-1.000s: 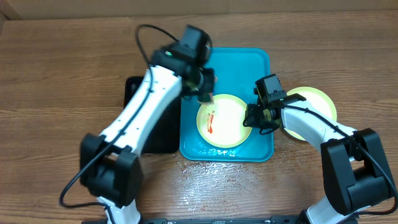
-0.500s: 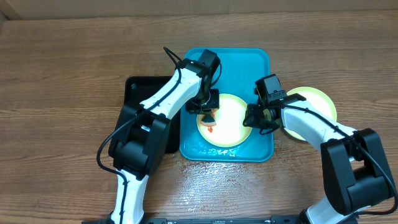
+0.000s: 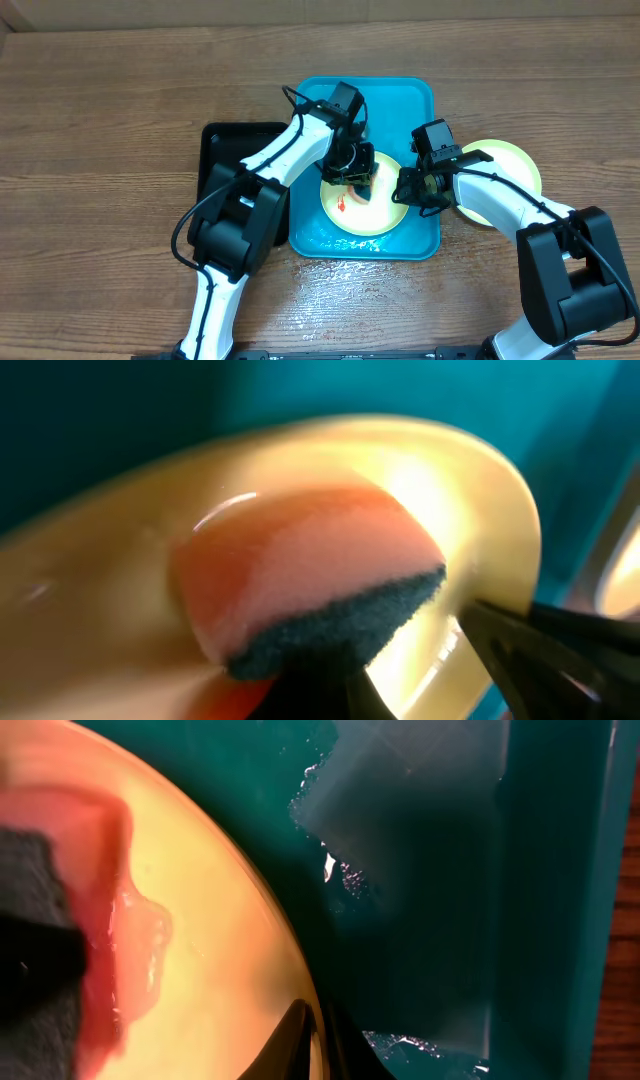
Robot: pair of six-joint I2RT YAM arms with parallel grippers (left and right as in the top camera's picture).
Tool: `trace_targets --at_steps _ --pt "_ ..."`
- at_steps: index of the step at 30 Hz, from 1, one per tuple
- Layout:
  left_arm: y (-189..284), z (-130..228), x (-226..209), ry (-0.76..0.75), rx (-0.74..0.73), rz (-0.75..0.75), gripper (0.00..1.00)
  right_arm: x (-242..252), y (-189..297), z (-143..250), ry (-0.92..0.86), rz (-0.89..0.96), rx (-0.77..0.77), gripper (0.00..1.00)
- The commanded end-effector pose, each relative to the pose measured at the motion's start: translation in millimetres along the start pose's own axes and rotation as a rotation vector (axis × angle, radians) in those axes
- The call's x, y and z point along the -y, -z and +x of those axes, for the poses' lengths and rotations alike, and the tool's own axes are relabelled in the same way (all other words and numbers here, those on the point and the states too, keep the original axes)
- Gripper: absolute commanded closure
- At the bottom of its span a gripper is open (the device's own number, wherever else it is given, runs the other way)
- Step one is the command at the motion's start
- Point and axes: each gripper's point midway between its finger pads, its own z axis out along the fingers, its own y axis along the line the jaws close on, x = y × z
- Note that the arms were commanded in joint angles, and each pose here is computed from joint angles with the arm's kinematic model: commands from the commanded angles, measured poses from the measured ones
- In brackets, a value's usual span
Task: Clean dirty plates on tray and stack at the side
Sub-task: 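Scrub the stained plate with the sponge while the right gripper holds its rim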
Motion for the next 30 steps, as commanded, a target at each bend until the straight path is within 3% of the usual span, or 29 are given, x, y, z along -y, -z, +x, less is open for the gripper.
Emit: trace_targets --at_steps 1,12,16,22,30 --pt "-22 27 1 0.022 -0.135 0.03 0.96 16 -11 9 -0.012 0.074 -0.03 0.93" --pt "49 11 -93 0.04 -0.011 -0.647 0.96 16 -11 9 -0.011 0.073 -0.029 0.92" --pt "62 0 -107 0.02 0.05 -0.759 0.96 16 -11 9 -0.011 0.073 -0.029 0.92" --pt "51 -13 -94 0.012 0.092 -0.672 0.96 16 -11 9 -0.012 0.073 -0.029 0.92" --pt "2 2 -12 -0.017 -0.05 -0.17 0.96 16 -11 9 -0.012 0.073 -0.029 0.92"
